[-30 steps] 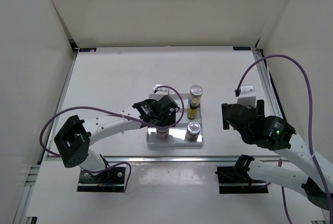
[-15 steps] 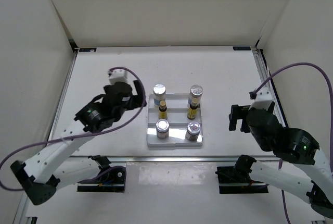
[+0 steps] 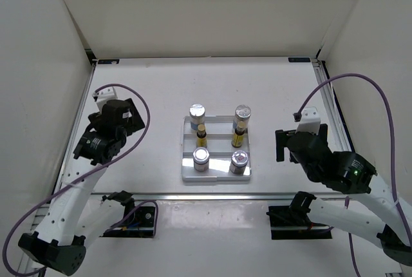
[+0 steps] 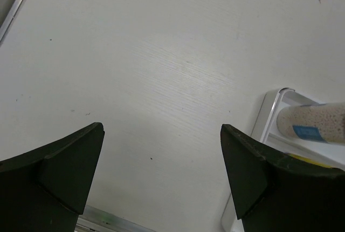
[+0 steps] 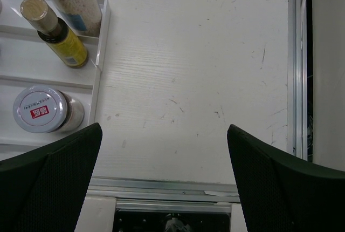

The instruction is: Organize the condiment bottles

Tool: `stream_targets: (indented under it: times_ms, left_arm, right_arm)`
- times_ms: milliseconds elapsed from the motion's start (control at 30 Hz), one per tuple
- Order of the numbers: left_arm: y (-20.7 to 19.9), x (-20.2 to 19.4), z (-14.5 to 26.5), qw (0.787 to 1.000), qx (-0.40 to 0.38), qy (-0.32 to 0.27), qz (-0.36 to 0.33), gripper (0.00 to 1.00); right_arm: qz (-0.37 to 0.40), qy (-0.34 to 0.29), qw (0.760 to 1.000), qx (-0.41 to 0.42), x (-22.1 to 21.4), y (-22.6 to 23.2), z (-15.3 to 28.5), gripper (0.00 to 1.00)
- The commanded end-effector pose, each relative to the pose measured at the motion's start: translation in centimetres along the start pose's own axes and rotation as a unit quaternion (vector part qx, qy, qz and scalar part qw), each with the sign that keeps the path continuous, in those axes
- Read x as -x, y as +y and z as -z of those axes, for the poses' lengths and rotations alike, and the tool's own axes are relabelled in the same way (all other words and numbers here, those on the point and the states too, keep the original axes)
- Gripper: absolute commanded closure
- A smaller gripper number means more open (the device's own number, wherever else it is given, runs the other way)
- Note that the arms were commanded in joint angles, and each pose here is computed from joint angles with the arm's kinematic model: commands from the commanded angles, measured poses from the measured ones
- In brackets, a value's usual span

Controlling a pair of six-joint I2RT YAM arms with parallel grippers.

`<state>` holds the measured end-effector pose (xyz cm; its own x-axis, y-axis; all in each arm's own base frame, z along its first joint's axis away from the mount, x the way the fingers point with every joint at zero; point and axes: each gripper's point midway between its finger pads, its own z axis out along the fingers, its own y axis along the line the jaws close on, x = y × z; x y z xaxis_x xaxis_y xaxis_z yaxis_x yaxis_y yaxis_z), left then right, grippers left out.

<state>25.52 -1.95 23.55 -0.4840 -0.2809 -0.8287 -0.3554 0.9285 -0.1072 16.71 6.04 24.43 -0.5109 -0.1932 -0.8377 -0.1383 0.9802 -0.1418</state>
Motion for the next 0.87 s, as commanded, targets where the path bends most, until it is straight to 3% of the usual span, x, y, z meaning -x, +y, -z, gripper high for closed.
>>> stream_targets:
  times_ms: [0,300,833]
  left_arm:
    - [1.0,0.7,0.7,1.0,0.003,-0.015,0.007,0.0]
    - [1.9,1.5,2.6,0.998,-0.015,-0.049,0.03,0.0]
    - [2.2,1.1,2.0,0.999,0.002,-0.045,0.028,0.0]
  right_arm:
    - [-0.02,-0.02,1.0,0.001,0.6,-0.3,0.2,0.0]
    - [-0.037,-0.038,0.999,0.004,0.7,-0.9,0.7,0.0]
    - [-0.017,-0.026,1.0,0.004,0.7,-0.2,0.2,0.0]
